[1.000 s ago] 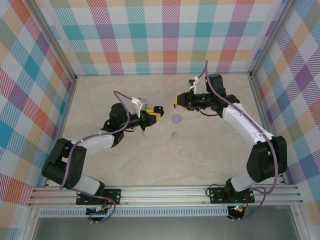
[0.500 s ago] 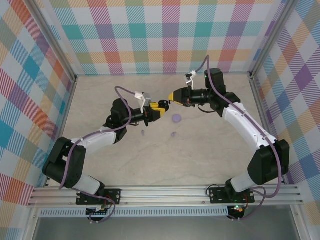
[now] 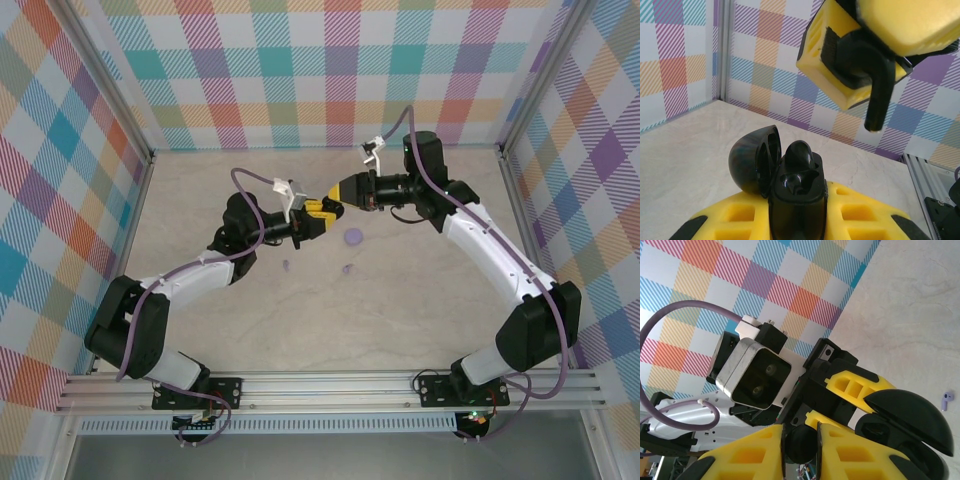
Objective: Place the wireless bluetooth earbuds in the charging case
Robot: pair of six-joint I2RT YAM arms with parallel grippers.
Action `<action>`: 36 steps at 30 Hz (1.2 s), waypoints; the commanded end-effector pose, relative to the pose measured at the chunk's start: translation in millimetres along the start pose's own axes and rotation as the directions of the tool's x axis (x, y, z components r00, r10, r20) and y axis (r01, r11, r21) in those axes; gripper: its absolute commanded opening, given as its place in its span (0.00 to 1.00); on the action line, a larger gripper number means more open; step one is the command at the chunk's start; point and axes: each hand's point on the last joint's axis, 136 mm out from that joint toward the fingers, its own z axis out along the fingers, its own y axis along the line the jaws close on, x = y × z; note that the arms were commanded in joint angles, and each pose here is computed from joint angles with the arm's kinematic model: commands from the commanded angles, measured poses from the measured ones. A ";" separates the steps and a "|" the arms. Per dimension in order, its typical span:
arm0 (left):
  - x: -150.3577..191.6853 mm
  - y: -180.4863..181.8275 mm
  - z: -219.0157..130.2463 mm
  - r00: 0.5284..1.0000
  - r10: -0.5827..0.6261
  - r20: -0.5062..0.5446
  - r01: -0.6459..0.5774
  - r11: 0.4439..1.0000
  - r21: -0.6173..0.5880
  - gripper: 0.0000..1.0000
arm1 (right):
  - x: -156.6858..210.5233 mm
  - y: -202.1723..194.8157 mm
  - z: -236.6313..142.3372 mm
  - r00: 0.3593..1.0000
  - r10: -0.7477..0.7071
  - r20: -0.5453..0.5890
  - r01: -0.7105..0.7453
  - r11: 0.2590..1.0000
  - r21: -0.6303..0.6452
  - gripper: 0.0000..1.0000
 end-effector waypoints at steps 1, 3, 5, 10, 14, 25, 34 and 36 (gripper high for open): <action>-29.7 -18.8 -1.0 0.996 0.076 0.052 -0.078 0.996 0.046 0.13 | -2.0 17.8 -5.6 0.997 -0.074 0.006 0.074 0.997 -0.005 0.22; -31.5 -20.6 -1.8 0.995 0.080 0.055 -0.083 0.995 0.049 0.14 | -1.3 16.5 -5.6 0.997 -0.081 0.002 0.081 0.997 0.006 0.22; -32.2 -22.3 -2.4 0.995 0.083 0.056 -0.086 0.995 0.053 0.13 | -1.0 15.0 -6.2 0.996 -0.088 0.004 0.088 0.996 0.022 0.22; -33.4 -26.7 -3.1 0.994 0.095 0.052 -0.099 0.993 0.061 0.13 | -1.1 14.5 -7.2 0.995 -0.101 0.007 0.101 0.994 0.038 0.22; -31.8 -30.5 -2.1 0.994 0.102 0.046 -0.105 0.992 0.075 0.13 | -1.1 14.9 -6.3 0.994 -0.105 0.006 0.105 0.994 0.037 0.22; -34.7 -32.5 -1.8 0.992 0.119 0.048 -0.122 0.990 0.074 0.13 | 2.0 15.3 -4.2 0.993 -0.115 -0.004 0.115 0.993 0.039 0.22; -38.9 -29.8 -1.5 0.992 0.113 0.053 -0.116 0.992 0.055 0.13 | 3.4 13.5 -6.1 0.992 -0.126 -0.001 0.126 0.990 0.060 0.22; -39.7 -30.4 -1.6 0.992 0.115 0.054 -0.118 0.991 0.057 0.13 | 3.3 12.9 -6.8 0.992 -0.129 0.003 0.129 0.989 0.067 0.22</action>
